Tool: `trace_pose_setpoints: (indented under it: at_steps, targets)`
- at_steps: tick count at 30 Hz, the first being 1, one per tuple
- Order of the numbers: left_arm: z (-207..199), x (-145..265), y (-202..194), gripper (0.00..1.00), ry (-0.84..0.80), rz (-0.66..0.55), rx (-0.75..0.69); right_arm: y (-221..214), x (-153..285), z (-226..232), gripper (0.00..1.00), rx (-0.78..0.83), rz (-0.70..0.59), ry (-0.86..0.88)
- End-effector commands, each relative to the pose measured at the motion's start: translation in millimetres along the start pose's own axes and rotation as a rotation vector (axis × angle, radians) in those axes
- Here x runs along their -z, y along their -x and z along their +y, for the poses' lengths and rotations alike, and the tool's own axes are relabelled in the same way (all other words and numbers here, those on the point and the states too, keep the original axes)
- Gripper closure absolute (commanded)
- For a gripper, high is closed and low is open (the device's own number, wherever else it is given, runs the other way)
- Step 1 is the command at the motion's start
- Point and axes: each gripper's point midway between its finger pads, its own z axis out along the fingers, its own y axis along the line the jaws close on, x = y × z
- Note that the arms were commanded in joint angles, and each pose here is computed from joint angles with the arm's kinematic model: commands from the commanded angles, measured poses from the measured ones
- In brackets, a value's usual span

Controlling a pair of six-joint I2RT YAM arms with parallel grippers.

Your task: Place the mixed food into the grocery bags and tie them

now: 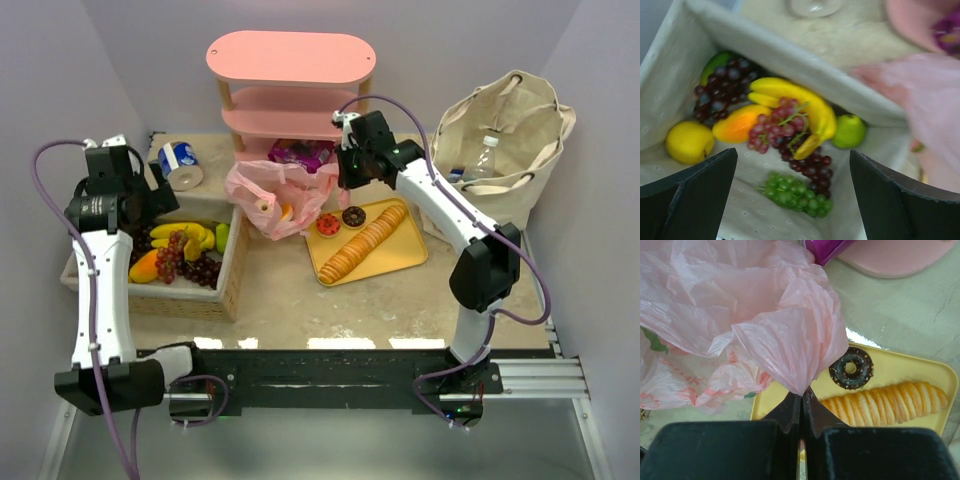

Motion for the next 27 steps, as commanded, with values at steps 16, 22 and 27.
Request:
trace_pose_setpoints:
  at_steps: [16,22,27]
  targets:
    - [42,-152,-103,0.42,0.074,0.323,0.143,47,69,6,1.00,0.001,-0.169,-0.008]
    - [38,-177,-127,0.44,0.045,0.411,0.144,49,72,5,1.00,-0.011,-0.184,-0.013]
    - [36,-184,-141,0.39,0.033,0.432,0.144,51,70,6,1.00,-0.025,-0.191,-0.007]
